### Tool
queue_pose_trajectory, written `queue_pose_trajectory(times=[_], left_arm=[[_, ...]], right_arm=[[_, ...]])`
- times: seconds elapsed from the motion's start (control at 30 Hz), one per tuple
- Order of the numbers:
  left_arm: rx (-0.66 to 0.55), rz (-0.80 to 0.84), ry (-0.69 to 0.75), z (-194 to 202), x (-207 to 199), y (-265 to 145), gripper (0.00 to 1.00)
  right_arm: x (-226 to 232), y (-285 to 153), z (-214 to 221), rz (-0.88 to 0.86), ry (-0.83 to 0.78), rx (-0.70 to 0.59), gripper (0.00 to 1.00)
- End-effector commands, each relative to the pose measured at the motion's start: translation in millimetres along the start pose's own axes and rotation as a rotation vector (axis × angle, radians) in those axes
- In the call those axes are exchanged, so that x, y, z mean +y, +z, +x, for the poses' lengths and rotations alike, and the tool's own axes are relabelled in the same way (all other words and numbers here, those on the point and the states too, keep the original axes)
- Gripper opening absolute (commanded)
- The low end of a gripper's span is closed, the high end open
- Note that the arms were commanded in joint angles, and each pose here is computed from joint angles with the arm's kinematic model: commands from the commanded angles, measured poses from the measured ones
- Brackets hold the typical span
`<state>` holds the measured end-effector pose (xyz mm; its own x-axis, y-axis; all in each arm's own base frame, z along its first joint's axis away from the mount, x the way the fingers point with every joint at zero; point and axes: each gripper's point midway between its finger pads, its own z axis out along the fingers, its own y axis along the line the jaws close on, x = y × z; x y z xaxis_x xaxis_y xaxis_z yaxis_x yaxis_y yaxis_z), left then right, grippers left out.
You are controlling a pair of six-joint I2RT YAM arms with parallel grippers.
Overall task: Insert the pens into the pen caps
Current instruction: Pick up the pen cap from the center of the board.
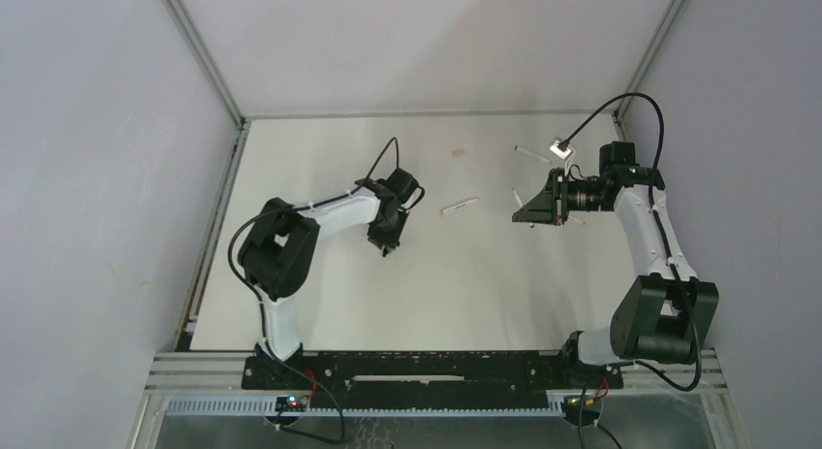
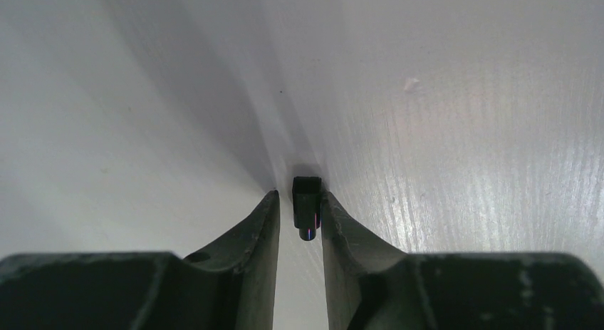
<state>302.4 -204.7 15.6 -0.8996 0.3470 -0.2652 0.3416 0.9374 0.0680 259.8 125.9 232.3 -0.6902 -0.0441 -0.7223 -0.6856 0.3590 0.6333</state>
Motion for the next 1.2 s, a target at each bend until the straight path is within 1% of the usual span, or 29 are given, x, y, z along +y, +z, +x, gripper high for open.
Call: queue_pose_trajectory(times=[0.0, 0.27, 0.53, 0.73, 0.97, 1.17], left_arm=[[0.004, -0.009, 0.03, -13, 0, -4, 0.31], [0.07, 0.002, 0.045, -8, -3, -3, 0.27], [0.137, 0.009, 0.051, 6, -3, -6, 0.27], [0.139, 0.025, 0.055, 0, -8, -3, 0.26], [0.134, 0.02, 0.081, -15, -9, 0, 0.28], [0.15, 0.018, 0.088, -15, -7, 3, 0.28]], right_arm=[[7, -2, -10, -0.008, -0.063, -0.012, 0.0], [8, -3, -11, -0.006, -0.067, -0.014, 0.0], [9, -2, -11, -0.013, -0.066, -0.017, 0.0], [9, -2, -12, -0.018, -0.066, -0.019, 0.0], [10, -2, -12, -0.015, -0.069, -0.018, 0.0], [10, -3, -11, -0.01, -0.072, -0.017, 0.0]])
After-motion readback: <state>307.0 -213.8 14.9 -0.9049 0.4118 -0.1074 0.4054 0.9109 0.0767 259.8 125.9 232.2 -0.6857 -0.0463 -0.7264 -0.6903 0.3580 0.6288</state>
